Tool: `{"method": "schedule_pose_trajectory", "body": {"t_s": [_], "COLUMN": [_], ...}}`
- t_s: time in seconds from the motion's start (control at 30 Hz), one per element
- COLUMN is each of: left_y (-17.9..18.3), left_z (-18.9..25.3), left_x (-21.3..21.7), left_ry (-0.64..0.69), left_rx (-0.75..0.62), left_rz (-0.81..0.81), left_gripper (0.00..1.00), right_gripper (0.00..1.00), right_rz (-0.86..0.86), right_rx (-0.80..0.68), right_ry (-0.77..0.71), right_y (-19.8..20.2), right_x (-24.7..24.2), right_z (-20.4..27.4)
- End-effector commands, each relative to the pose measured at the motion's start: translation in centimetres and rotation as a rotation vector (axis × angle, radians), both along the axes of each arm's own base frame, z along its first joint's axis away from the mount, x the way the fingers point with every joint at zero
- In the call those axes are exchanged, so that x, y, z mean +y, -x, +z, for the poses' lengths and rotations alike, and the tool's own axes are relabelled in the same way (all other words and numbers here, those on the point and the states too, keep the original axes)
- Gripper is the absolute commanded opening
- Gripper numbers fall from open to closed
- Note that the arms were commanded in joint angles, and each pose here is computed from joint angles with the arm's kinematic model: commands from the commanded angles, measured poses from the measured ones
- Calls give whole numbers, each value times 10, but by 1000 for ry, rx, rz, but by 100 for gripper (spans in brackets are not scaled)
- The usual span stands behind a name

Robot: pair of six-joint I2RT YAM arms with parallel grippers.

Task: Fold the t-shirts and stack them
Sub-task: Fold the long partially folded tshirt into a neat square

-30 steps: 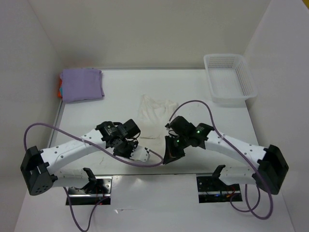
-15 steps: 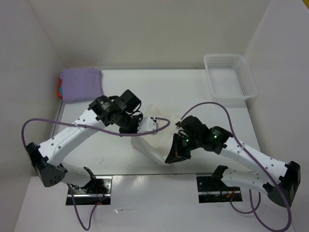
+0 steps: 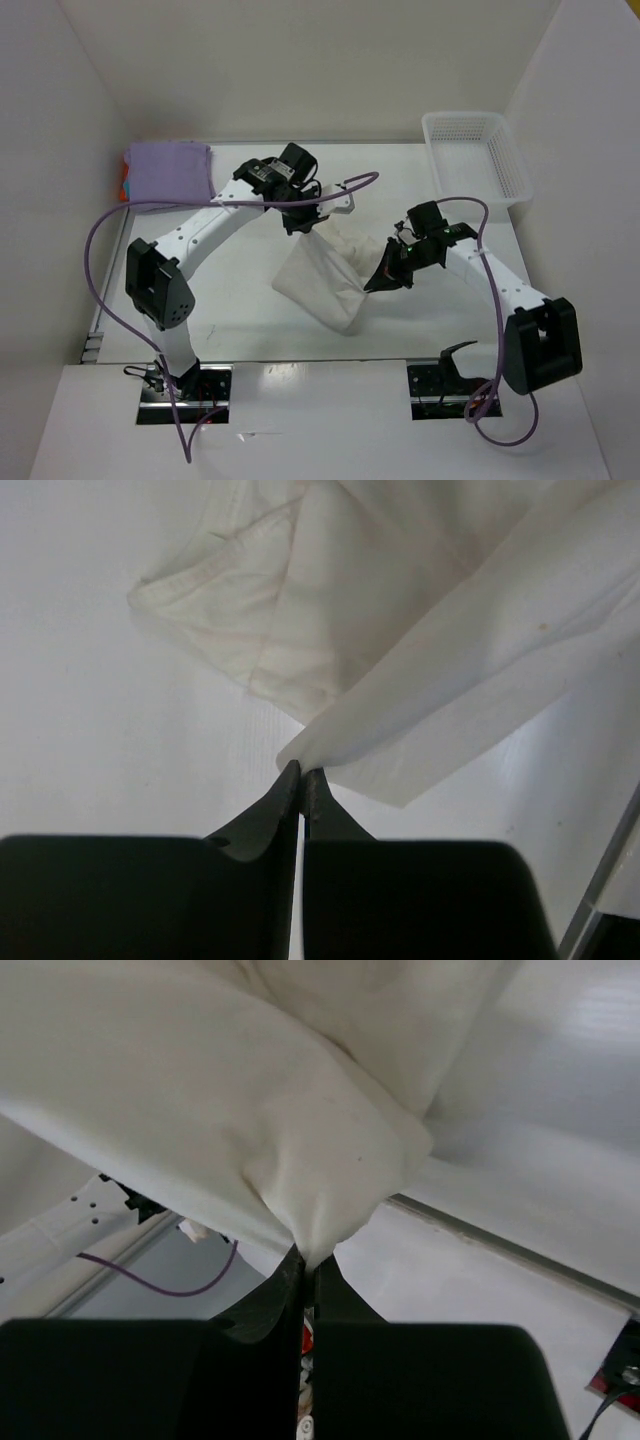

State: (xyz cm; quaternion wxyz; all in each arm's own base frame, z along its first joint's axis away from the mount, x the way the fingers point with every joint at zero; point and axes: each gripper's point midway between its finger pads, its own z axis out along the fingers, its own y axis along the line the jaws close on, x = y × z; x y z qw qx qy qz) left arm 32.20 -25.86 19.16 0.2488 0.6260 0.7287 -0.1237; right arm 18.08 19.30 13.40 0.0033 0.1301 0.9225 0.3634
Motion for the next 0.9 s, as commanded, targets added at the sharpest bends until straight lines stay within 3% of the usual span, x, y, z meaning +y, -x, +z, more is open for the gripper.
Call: {"method": "schedule_pose_trajectory", "body": {"t_s": [0.0, 0.27, 0.6, 0.73, 0.77, 0.87], "left_y": [-43, -79, -104, -118, -123, -139], "left_z": [16, -12, -35, -50, -62, -78], "left_x": [-12, -17, -23, -22, -19, -11], "left_ry": [79, 81, 101, 91, 82, 53], "left_rx": [-96, -108, -134, -168, -149, -176], "left_rz": [93, 213, 322, 366, 387, 444], "left_gripper": [0, 0, 0, 2, 6, 12], "right_gripper": [0, 0, 0, 22, 37, 43], "right_rz": [63, -10, -72, -135, -141, -161], "right_rx": [-40, -73, -54, -60, -84, -164], "right_ry": [-19, -56, -52, -57, -60, -88], "right_y": [-15, -63, -120, -147, -154, -184], "right_x": [-4, -19, -48, -61, -60, -58], "right_z": [1, -4, -42, -54, -56, -47]}}
